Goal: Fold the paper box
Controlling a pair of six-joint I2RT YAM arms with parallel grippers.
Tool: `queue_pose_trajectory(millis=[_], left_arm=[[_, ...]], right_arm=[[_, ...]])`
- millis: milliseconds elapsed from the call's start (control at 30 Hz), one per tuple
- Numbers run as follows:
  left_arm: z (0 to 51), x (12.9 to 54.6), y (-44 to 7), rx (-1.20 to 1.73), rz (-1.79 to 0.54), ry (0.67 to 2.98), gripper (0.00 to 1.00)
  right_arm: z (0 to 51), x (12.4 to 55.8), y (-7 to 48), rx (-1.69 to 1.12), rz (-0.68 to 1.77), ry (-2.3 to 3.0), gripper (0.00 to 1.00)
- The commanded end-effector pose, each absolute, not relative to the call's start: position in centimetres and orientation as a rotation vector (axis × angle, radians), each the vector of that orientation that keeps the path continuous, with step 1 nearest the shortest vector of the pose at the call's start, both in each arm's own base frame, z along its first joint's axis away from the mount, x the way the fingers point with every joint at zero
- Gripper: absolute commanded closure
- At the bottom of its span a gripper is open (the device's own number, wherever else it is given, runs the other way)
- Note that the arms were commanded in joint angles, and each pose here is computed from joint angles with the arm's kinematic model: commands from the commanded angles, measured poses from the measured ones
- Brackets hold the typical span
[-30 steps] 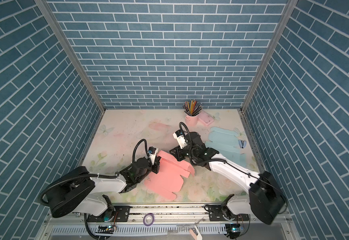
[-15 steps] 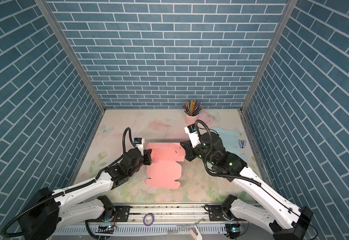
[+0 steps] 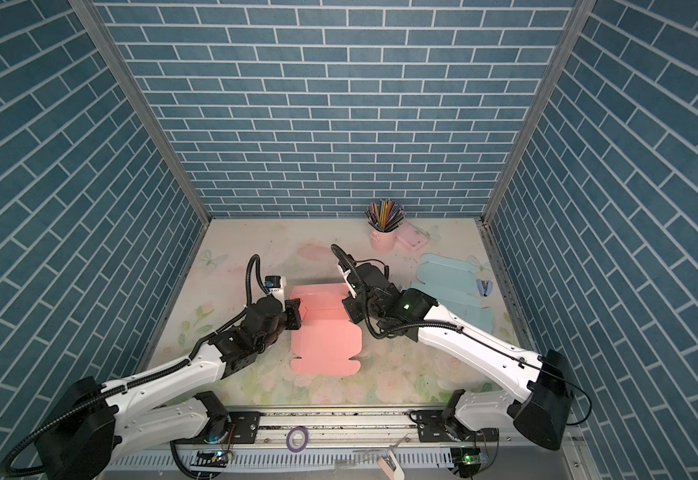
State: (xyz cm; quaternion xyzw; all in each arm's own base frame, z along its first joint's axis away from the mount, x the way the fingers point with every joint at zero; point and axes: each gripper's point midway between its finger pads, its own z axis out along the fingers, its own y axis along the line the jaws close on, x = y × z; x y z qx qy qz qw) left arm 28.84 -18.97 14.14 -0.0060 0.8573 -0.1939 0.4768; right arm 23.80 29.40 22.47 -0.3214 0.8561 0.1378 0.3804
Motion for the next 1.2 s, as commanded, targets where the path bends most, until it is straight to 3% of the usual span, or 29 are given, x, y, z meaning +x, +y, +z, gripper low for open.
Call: queue_pose_trajectory(millis=[0,300,467,633,867,1000,1167], left_arm=[[14.5,28.9,-18.7,-0.022,-0.47,2.084,1.0],[15.2,28.1,-19.4,0.012,-0.555,2.054,1.0],[15.7,27.7,-18.6,-0.001,-0.575,2.05,1.0],[15.2,28.5,-16.3,-0.11,-0.696,2.073,1.0],[16.8,28.7,-14.0,-0.193,-0.814,2.025,1.0],[18.8,28.1,-13.3,-0.192,-0.839,1.991,1.0],[21.4,27.3,-13.7,-0.142,-0.886,1.936,1.0]], right_arm=[[22.7,24.2,30.0,-0.853,0.328,2.165,1.0],[24.0,24.5,34.4,-0.868,0.544,2.05,1.0],[25.6,23.4,33.7,-0.861,0.616,1.941,1.0],[27.9,21.2,30.7,-0.826,0.68,1.767,0.74],[31.4,18.6,26.7,-0.588,0.976,1.471,0.46],[31.0,20.2,24.7,-0.441,1.138,1.457,0.45],[30.4,20.7,26.3,-0.48,1.231,1.454,0.47]])
